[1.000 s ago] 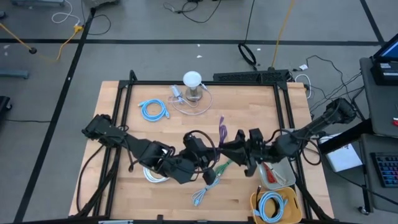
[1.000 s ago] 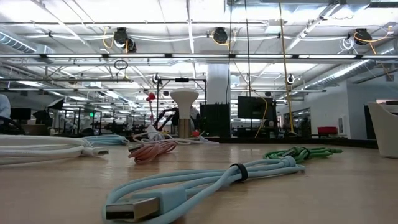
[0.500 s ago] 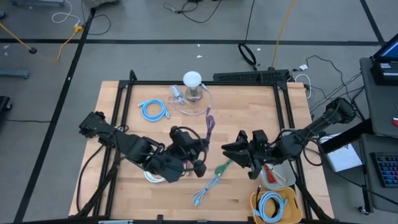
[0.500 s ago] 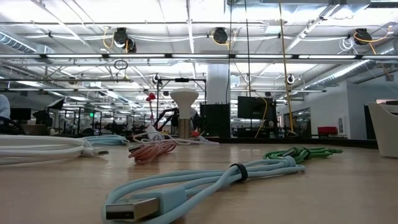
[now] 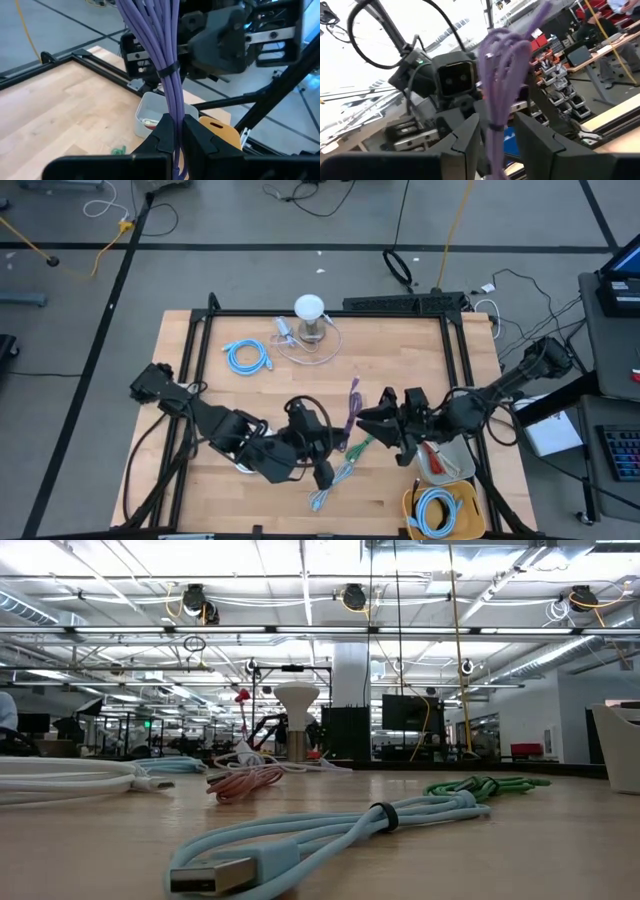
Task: Pick & Place USB Port
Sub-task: Put the violet USB cable into the gray bin
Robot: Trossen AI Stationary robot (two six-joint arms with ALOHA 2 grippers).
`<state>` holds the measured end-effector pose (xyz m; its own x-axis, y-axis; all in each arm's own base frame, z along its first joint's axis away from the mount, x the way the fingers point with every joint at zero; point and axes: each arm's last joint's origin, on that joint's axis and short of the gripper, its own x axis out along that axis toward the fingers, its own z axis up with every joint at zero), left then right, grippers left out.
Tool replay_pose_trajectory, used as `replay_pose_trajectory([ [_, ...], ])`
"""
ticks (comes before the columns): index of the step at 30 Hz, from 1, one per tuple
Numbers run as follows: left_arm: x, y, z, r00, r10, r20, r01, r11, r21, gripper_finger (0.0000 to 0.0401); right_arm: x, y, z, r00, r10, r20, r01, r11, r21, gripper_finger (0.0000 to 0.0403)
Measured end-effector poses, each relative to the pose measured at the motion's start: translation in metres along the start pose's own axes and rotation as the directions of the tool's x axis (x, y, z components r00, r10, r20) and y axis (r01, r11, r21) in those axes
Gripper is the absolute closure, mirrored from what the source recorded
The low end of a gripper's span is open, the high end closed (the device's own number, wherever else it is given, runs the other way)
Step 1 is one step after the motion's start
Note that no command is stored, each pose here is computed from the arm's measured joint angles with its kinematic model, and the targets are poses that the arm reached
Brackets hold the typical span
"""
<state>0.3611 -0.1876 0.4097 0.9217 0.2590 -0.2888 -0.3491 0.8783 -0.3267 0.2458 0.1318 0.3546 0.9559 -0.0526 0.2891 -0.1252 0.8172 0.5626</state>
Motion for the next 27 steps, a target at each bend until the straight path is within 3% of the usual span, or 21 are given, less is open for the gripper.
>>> replay_pose_trajectory([
  [10, 0.010, 0.006, 0.003, 1.000, 0.001, -0.011, -0.001, 1.000, -0.002, 0.0386, 0.002, -0.004, 0.000, 1.000, -0.014, -0.003, 0.014, 1.000, 0.011, 0.0291],
  [20, 0.030, 0.008, 0.005, 0.998, -0.066, -0.009, 0.066, 0.998, 0.002, 0.0386, 0.003, -0.004, 0.000, 1.000, 0.021, -0.022, -0.020, 1.000, 0.022, 0.0293],
  [23, 0.029, 0.008, 0.005, 0.998, -0.068, -0.006, 0.068, 0.998, -0.001, 0.0386, 0.003, -0.005, 0.000, 1.000, 0.017, -0.023, -0.016, 0.999, 0.044, 0.0315],
  [27, 0.029, 0.007, 0.004, 0.998, -0.066, -0.008, 0.066, 0.998, 0.009, 0.0386, 0.003, -0.005, 0.000, 1.000, 0.018, -0.026, -0.017, 0.999, 0.040, 0.0381],
])
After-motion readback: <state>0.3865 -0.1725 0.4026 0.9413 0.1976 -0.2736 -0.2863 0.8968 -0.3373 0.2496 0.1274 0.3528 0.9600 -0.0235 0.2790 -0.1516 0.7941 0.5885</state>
